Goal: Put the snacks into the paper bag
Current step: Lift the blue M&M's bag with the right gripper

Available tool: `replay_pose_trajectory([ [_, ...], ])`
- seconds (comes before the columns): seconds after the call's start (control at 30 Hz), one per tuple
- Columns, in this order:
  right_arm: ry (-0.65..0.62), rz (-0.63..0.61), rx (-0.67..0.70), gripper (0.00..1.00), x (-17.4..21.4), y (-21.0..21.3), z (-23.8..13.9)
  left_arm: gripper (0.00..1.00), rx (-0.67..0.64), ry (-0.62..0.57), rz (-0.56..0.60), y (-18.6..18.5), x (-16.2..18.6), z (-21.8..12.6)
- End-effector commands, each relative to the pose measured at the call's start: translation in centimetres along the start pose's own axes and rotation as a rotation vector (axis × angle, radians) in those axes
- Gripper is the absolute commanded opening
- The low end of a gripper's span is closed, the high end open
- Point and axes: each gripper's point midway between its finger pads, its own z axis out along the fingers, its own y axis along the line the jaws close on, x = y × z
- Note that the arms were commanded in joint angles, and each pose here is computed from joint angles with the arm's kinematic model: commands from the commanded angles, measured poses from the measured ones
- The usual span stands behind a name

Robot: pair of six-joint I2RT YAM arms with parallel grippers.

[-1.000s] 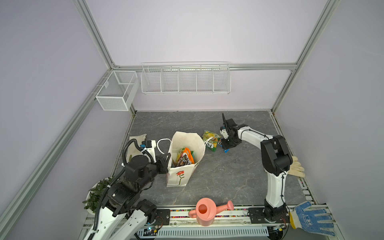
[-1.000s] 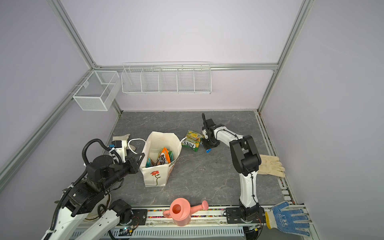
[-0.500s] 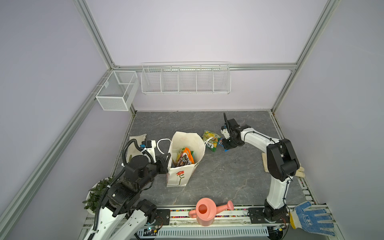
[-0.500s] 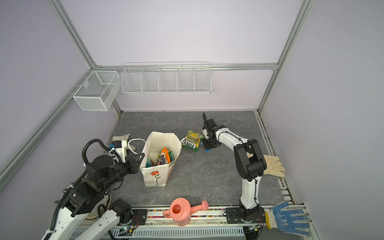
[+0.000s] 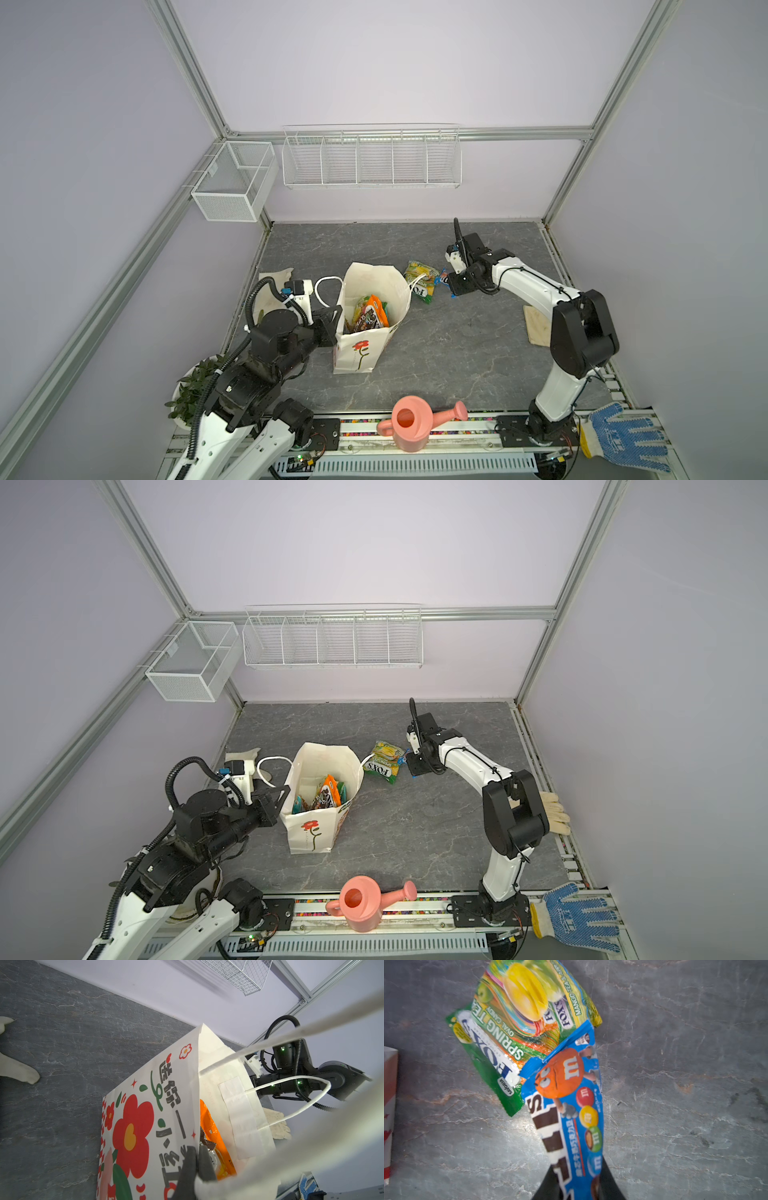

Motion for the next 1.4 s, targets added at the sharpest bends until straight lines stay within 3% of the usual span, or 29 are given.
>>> replay_pose_trajectory([
  [0.0, -0.026, -0.006, -0.029, 0.22, 0.1, 1.0, -1.6, 0.00, 0.035, -0.045, -0.001, -0.9, -1.2, -0.2],
  [1.37, -0.435, -0.164, -0.321, 0.21, -1.6, 10.1, -20.2, 0.00, 0.039, -0.044, -0.021, -0.9, -1.0, 0.1],
])
